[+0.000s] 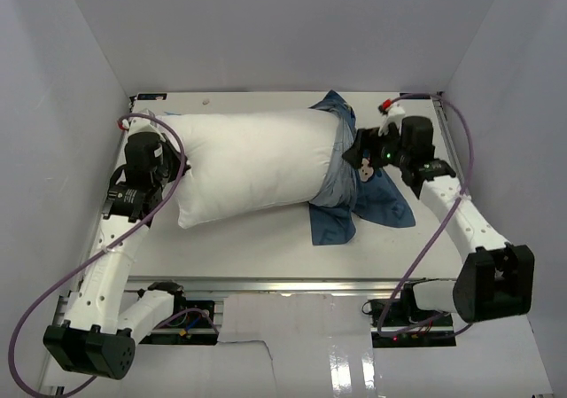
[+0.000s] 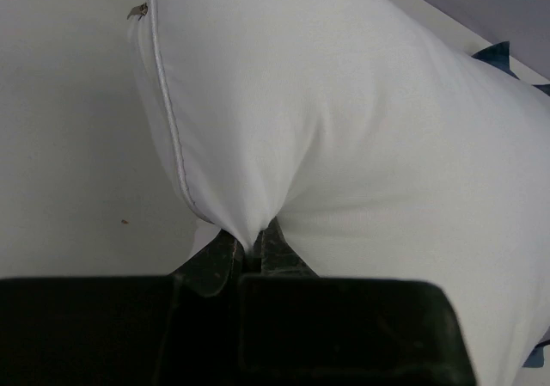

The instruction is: Remove the pillowcase from the pillow

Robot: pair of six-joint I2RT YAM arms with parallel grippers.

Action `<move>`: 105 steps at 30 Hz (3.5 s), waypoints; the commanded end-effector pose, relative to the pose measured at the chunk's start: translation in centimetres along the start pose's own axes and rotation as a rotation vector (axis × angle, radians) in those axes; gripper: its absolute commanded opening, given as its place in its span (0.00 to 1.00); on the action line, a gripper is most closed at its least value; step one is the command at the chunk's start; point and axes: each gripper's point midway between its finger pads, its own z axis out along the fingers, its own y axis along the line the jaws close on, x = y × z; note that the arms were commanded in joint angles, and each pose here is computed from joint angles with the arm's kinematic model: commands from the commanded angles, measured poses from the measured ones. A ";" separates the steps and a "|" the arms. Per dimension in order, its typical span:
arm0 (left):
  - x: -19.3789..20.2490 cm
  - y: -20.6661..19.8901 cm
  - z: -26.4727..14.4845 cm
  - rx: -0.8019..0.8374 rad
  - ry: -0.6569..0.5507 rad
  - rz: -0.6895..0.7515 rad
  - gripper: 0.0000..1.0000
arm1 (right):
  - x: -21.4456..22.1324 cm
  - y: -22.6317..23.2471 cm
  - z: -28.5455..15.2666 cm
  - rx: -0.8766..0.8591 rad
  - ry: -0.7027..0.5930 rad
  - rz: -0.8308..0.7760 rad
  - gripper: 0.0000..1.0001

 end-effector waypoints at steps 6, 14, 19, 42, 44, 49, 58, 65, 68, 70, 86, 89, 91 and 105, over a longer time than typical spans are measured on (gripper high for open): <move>-1.6 -0.8 0.8 0.011 -0.032 -0.005 0.00 | 9.4 5.0 -3.2 -0.024 0.032 -0.086 0.91; -1.6 -1.7 0.4 0.058 -0.023 -0.023 0.00 | 12.1 9.1 -2.3 -0.124 0.066 -0.145 0.99; -1.6 -2.4 0.4 0.091 -0.020 -0.047 0.00 | 12.5 7.0 -1.0 0.089 0.061 -0.141 0.73; -10.9 -4.3 -0.5 0.103 -0.087 -0.006 0.00 | 14.3 -11.3 -6.6 0.984 0.116 0.028 0.08; -11.5 -3.8 -0.4 0.080 -0.080 -0.003 0.00 | 14.7 -12.7 -7.2 1.022 0.133 0.053 0.08; -13.8 -3.9 -1.3 0.079 -0.114 -0.002 0.00 | 16.4 -14.7 -7.1 1.065 0.194 0.093 0.08; -12.1 -1.0 0.8 0.028 -0.084 -0.033 0.00 | 12.5 -5.1 -2.4 0.393 0.047 0.133 0.23; -8.0 2.9 4.0 -0.083 -0.034 -0.065 0.00 | 7.8 -1.9 -5.8 0.230 -0.110 0.143 0.69; -8.0 3.3 4.4 -0.085 -0.033 -0.076 0.00 | 9.5 -4.6 -5.7 0.270 -0.069 0.216 0.68; -7.8 3.6 4.9 -0.095 -0.021 -0.079 0.00 | 11.2 -6.3 -5.4 0.294 -0.020 0.264 0.68; -7.3 3.1 5.5 -0.051 0.000 -0.109 0.00 | 19.2 -10.1 -2.8 0.351 0.206 0.376 0.90; -7.5 2.8 5.5 -0.038 0.003 -0.112 0.00 | 20.3 -11.1 -2.5 0.395 0.225 0.387 0.87; -7.9 2.3 5.5 -0.020 -0.001 -0.122 0.00 | 20.7 -11.5 -2.3 0.409 0.238 0.393 0.79; -19.6 2.0 4.2 0.018 -0.120 -0.194 0.00 | 11.9 -23.3 -9.7 0.851 -0.129 0.572 0.08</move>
